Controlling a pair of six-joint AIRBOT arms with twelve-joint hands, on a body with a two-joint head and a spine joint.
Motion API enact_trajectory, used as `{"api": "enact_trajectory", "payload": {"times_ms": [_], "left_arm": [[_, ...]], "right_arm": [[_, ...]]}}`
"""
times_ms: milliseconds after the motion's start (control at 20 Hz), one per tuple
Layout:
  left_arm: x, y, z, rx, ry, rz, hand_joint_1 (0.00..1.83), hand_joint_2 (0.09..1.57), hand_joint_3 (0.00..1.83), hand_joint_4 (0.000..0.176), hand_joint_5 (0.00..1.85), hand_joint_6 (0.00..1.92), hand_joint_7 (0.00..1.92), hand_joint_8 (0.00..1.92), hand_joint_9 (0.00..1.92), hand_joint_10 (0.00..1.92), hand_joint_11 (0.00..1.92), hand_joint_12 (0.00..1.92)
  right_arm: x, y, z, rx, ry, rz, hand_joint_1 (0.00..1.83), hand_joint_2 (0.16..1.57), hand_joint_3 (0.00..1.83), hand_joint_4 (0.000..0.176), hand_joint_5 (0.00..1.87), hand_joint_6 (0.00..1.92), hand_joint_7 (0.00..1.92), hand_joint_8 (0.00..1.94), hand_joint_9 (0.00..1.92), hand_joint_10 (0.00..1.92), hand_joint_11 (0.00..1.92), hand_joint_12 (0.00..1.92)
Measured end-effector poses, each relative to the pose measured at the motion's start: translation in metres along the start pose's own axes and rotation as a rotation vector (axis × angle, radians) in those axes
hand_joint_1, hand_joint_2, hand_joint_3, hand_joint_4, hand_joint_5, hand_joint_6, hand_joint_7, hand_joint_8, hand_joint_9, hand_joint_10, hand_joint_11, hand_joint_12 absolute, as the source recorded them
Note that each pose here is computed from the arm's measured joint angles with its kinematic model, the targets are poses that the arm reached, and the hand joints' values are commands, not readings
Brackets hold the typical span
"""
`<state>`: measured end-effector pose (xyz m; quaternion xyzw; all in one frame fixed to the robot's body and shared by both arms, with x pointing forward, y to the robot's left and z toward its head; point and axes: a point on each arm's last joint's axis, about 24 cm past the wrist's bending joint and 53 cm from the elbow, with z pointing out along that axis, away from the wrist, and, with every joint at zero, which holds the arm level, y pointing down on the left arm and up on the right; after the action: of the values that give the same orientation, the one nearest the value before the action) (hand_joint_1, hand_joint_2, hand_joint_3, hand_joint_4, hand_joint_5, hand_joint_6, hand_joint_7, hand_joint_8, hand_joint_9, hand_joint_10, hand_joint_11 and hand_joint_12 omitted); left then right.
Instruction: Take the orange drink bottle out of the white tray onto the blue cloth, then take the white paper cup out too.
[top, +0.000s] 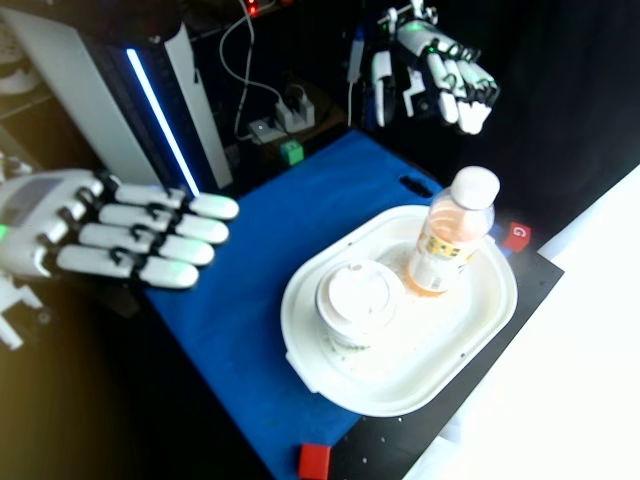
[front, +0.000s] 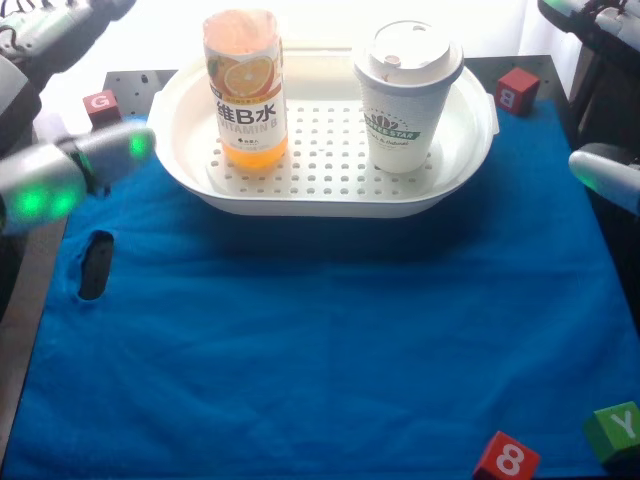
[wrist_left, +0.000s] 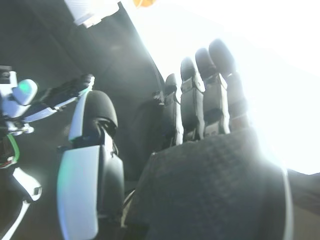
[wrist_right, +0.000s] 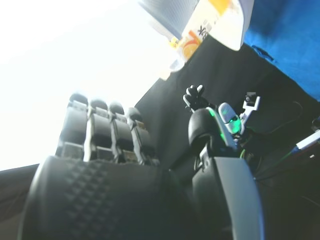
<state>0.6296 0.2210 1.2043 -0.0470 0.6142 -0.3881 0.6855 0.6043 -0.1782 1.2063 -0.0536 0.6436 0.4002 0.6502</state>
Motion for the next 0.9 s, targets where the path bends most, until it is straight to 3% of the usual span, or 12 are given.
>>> {"api": "enact_trajectory", "payload": {"times_ms": [100,300,350,400,500,550,600,650,750,800,850,900], "left_arm": [[-0.006,0.008,0.002,-0.015,-0.025,-0.013,0.21,1.26,0.0,0.08,0.0,0.0,0.0,0.0,0.0,0.0,0.0,0.39],[-0.001,0.023,0.007,-0.062,-0.043,-0.058,0.37,1.19,0.0,0.074,0.0,0.0,0.0,0.0,0.0,0.0,0.0,0.34],[0.003,0.031,0.012,-0.081,-0.047,-0.079,0.42,1.16,0.0,0.085,0.0,0.0,0.0,0.0,0.0,0.0,0.0,0.3],[0.006,0.039,0.015,-0.1,-0.047,-0.104,0.48,1.14,0.0,0.105,0.0,0.0,0.0,0.0,0.0,0.0,0.0,0.48],[0.018,0.06,0.028,-0.162,-0.034,-0.152,0.51,1.11,0.0,0.122,0.0,0.0,0.0,0.0,0.02,0.01,0.0,1.01],[0.025,0.064,0.036,-0.174,-0.024,-0.169,0.54,1.11,0.0,0.12,0.0,0.0,0.0,0.0,0.0,0.0,0.0,1.04],[0.031,0.066,0.045,-0.179,-0.015,-0.185,0.53,1.11,0.0,0.1,0.0,0.0,0.0,0.0,0.02,0.0,0.0,0.95],[0.04,0.069,0.055,-0.189,-0.002,-0.203,0.54,1.12,0.0,0.097,0.0,0.0,0.0,0.0,0.02,0.0,0.0,0.74],[0.052,0.077,0.066,-0.218,0.028,-0.224,0.52,1.1,0.0,0.095,0.0,0.0,0.0,0.0,0.0,0.0,0.0,0.69],[0.056,0.078,0.071,-0.227,0.038,-0.236,0.53,1.09,0.0,0.12,0.0,0.0,0.0,0.0,0.0,0.0,0.0,0.84],[0.057,0.074,0.078,-0.221,0.044,-0.241,0.53,1.07,0.0,0.12,0.0,0.0,0.0,0.0,0.0,0.0,0.0,0.87],[0.053,0.069,0.089,-0.205,0.038,-0.235,0.53,1.0,0.0,0.114,0.0,0.0,0.0,0.0,0.0,0.0,0.0,0.58]], "right_arm": [[-0.001,-0.001,0.0,0.005,-0.004,0.004,0.39,1.34,0.02,0.0,0.0,0.0,0.0,0.0,0.0,0.0,0.0,0.0],[0.0,-0.001,0.003,0.002,-0.01,0.011,0.33,1.35,0.02,0.0,0.0,0.0,0.0,0.0,0.0,0.0,0.0,0.0],[0.001,-0.001,0.003,0.002,-0.011,0.013,0.3,1.35,0.01,0.0,0.0,0.0,0.0,0.0,0.0,0.0,0.0,0.0],[0.001,-0.001,0.003,0.001,-0.011,0.013,0.31,1.35,0.01,0.0,0.0,0.0,0.0,0.0,0.0,0.0,0.0,0.0],[0.005,-0.004,0.005,0.008,-0.011,0.026,0.33,1.35,0.01,0.0,0.0,0.0,0.0,0.0,0.0,0.0,0.0,0.0],[0.007,-0.004,0.005,0.009,-0.009,0.028,0.34,1.35,0.01,0.0,0.0,0.0,0.0,0.0,0.0,0.0,0.0,0.0],[0.007,-0.003,0.005,0.005,-0.007,0.026,0.37,1.34,0.0,0.0,0.0,0.0,0.0,0.0,0.0,0.0,0.0,0.0],[0.008,-0.002,0.005,0.001,-0.005,0.024,0.37,1.33,0.0,0.0,0.0,0.0,0.0,0.0,0.0,0.0,0.0,0.0],[0.008,-0.002,0.005,0.003,-0.003,0.024,0.39,1.33,0.0,0.0,0.0,0.0,0.0,0.0,0.0,0.0,0.0,0.0],[0.007,-0.004,0.005,0.008,-0.005,0.025,0.42,1.33,0.0,0.0,0.0,0.0,0.0,0.0,0.0,0.0,0.0,0.0],[0.007,-0.005,0.005,0.01,-0.005,0.021,0.45,1.33,0.0,0.0,0.0,0.0,0.0,0.0,0.0,0.0,0.0,0.0],[0.006,-0.007,0.005,0.015,-0.008,0.024,0.45,1.33,0.0,0.0,0.0,0.0,0.0,0.0,0.0,0.0,0.0,0.0]]}}
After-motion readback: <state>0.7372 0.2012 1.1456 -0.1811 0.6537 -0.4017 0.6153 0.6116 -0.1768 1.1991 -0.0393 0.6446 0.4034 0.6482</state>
